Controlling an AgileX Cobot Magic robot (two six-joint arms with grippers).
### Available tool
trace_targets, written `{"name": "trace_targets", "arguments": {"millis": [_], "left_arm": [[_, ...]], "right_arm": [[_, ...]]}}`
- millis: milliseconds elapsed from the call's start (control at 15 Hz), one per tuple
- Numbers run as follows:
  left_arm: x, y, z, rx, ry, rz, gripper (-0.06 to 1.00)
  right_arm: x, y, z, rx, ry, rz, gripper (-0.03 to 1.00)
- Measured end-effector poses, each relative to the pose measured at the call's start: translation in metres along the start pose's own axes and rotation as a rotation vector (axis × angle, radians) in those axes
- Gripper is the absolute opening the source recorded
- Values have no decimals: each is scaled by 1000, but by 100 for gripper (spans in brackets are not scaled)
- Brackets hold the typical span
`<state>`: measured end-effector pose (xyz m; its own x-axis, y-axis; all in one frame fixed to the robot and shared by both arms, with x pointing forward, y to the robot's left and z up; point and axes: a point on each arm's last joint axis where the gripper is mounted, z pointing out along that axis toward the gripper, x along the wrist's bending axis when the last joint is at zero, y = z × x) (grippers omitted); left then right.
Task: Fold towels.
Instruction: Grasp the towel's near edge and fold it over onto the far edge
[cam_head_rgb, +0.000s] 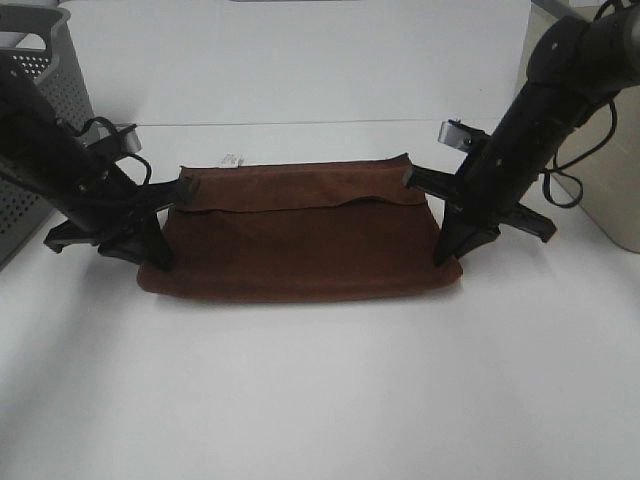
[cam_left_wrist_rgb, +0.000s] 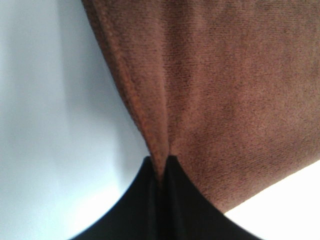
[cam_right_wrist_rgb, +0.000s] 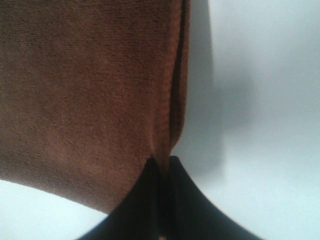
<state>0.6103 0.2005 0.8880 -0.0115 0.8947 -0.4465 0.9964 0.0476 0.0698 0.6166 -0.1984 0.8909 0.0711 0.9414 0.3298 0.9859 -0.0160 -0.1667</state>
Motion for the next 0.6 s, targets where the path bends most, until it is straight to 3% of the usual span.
{"name": "trace_targets", "arguments": {"millis": [267, 467, 600], "left_arm": [[6, -44, -13, 23, 25, -31, 1], [17, -84, -15, 27, 63, -75, 1], [19, -91, -12, 46, 66, -84, 1]], "right_arm": [[-12, -60, 14, 32, -28, 33, 0], [-18, -86, 17, 33, -19, 43, 0], [-16, -90, 11, 14, -14, 27, 0]]}}
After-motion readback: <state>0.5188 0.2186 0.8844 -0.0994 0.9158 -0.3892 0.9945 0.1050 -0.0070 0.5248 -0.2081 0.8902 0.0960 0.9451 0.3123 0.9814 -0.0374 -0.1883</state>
